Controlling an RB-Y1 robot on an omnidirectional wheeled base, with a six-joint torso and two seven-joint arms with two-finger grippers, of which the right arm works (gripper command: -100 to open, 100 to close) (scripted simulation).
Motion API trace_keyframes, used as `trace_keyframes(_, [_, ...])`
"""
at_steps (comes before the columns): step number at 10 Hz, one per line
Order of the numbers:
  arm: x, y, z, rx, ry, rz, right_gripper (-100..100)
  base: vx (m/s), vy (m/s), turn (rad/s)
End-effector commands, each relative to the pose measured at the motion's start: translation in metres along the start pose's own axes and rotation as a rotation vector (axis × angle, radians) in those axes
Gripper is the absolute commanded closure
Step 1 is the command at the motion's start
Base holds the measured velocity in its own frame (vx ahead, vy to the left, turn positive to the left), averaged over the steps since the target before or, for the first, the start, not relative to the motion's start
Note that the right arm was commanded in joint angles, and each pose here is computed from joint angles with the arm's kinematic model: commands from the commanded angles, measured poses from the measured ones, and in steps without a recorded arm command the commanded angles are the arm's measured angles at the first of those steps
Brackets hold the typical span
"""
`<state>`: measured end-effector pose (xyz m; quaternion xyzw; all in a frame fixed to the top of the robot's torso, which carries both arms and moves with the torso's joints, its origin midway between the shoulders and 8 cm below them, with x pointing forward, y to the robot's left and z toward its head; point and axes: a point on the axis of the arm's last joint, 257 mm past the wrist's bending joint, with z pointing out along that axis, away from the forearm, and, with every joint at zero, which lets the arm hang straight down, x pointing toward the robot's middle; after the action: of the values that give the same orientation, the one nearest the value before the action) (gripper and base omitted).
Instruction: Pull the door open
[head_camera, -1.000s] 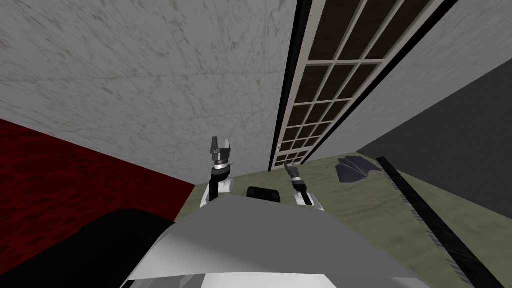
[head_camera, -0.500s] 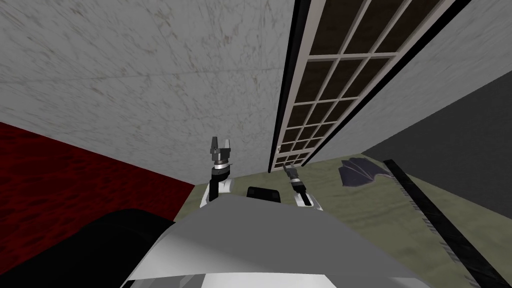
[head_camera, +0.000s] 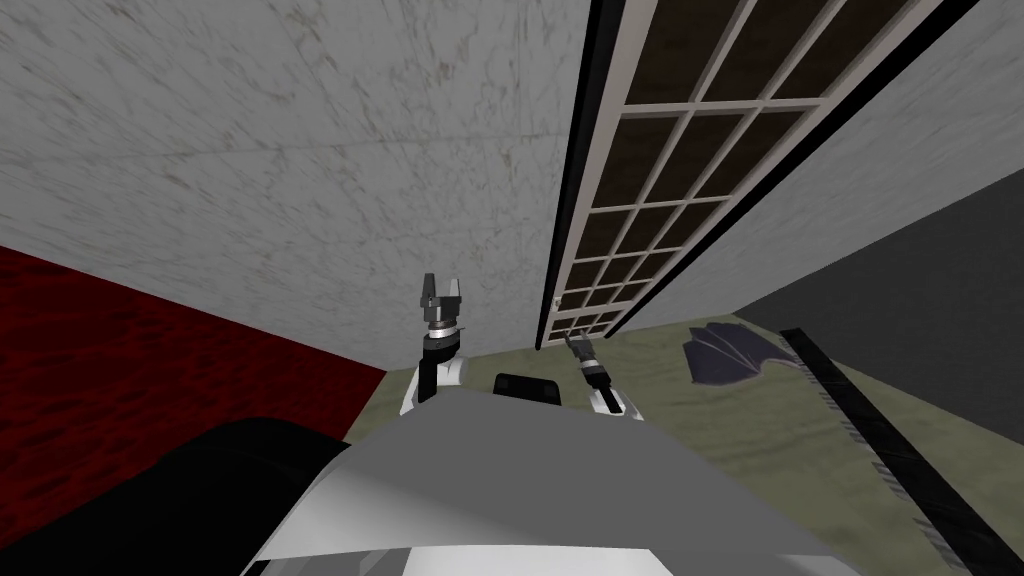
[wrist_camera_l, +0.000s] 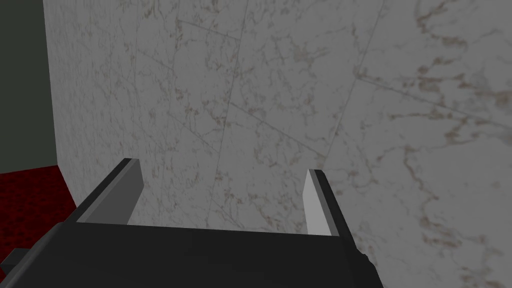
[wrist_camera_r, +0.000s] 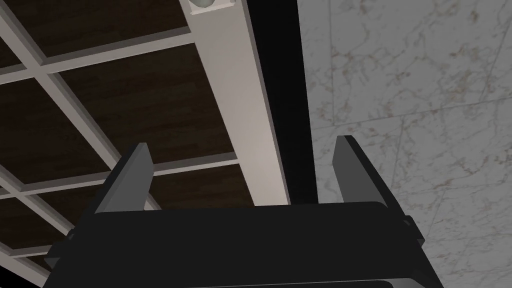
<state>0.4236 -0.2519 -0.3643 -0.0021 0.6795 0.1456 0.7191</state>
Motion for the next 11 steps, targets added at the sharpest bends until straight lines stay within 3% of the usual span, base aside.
trace_keyframes(1, [0.009,0.001,-0.0018,-0.006,0.02,-0.03,-100,0.12,-0.073,0.039])
trace_keyframes(6, [0.034,0.002,-0.0097,-0.024,0.076,-0.101,-100,0.131,-0.054,0.021])
trace_keyframes(7, [0.031,0.001,-0.0086,-0.021,0.07,-0.092,-100,0.068,-0.002,0.003])
trace_keyframes(11, [0.025,-0.033,-0.0224,0.072,0.057,-0.095,-100,-0.085,0.007,0.267])
